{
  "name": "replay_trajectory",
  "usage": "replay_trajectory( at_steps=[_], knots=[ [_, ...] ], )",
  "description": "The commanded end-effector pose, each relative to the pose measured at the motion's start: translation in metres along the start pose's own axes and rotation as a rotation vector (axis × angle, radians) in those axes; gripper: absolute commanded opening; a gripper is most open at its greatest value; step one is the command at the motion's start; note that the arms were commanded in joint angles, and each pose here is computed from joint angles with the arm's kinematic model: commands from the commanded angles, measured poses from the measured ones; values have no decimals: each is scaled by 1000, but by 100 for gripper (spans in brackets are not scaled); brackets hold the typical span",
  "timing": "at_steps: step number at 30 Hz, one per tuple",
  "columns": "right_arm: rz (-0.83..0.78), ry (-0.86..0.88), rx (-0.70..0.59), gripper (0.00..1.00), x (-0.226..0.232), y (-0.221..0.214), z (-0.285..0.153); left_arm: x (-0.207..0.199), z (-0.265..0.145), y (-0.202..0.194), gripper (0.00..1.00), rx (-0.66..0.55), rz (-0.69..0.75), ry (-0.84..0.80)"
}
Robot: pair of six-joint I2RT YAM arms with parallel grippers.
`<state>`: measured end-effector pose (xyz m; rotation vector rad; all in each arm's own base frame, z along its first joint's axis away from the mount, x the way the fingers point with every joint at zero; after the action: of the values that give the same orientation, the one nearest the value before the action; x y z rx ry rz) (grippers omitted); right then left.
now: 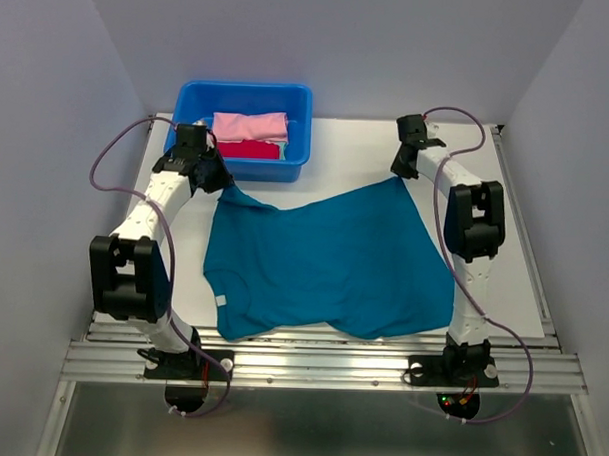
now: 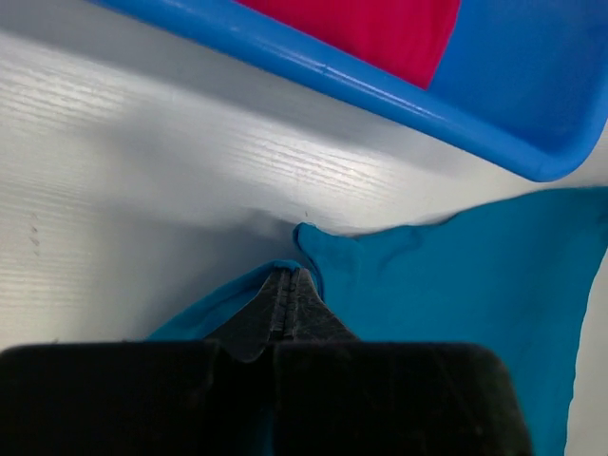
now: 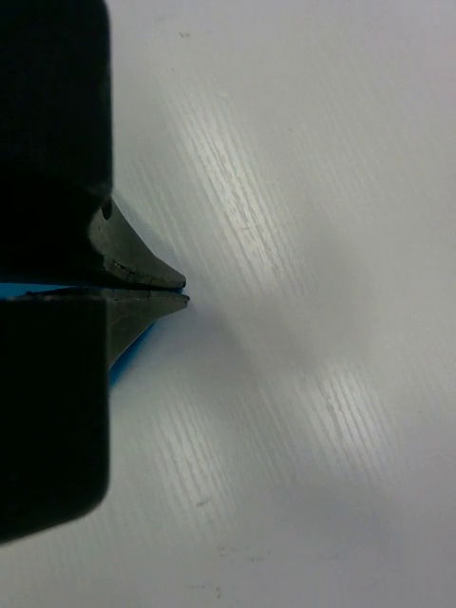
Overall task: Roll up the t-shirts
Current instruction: Flatten out the T-shirt at the center of the board.
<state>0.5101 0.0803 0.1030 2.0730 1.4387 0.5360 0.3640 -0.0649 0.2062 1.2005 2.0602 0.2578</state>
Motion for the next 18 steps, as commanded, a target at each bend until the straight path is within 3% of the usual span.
replay_trajectory(
  at_steps=[1, 7, 12, 15, 16, 18],
  knots=[
    [98, 45, -194, 1, -3, 66, -72, -30, -14, 33, 0, -89, 45, -85],
    [159, 51, -375, 1, -27, 109, -154, -54, -33, 61, 0, -161, 91, -143],
    [183, 103, -483, 1, -53, 118, -224, -85, -82, 89, 0, -277, 139, -258],
    [182, 139, -479, 1, -62, 98, -239, -95, -108, 94, 0, -332, 151, -316],
    [207, 157, -521, 1, -71, 97, -261, -97, -120, 94, 0, -358, 154, -336],
    [206, 132, -488, 1, -81, 73, -258, -97, -129, 91, 0, -370, 150, -364]
  ],
)
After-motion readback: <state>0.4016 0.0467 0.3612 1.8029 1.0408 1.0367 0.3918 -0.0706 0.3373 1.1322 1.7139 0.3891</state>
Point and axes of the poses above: each gripper's point midway between its finger pads, its own z axis out along the fingers, its own x axis along the line the jaws close on, y = z × x, the point moved 7 cm from there along -z, back along the fingers, and after that the axes turned 6 degrees about -z, right-handed, at the moved point
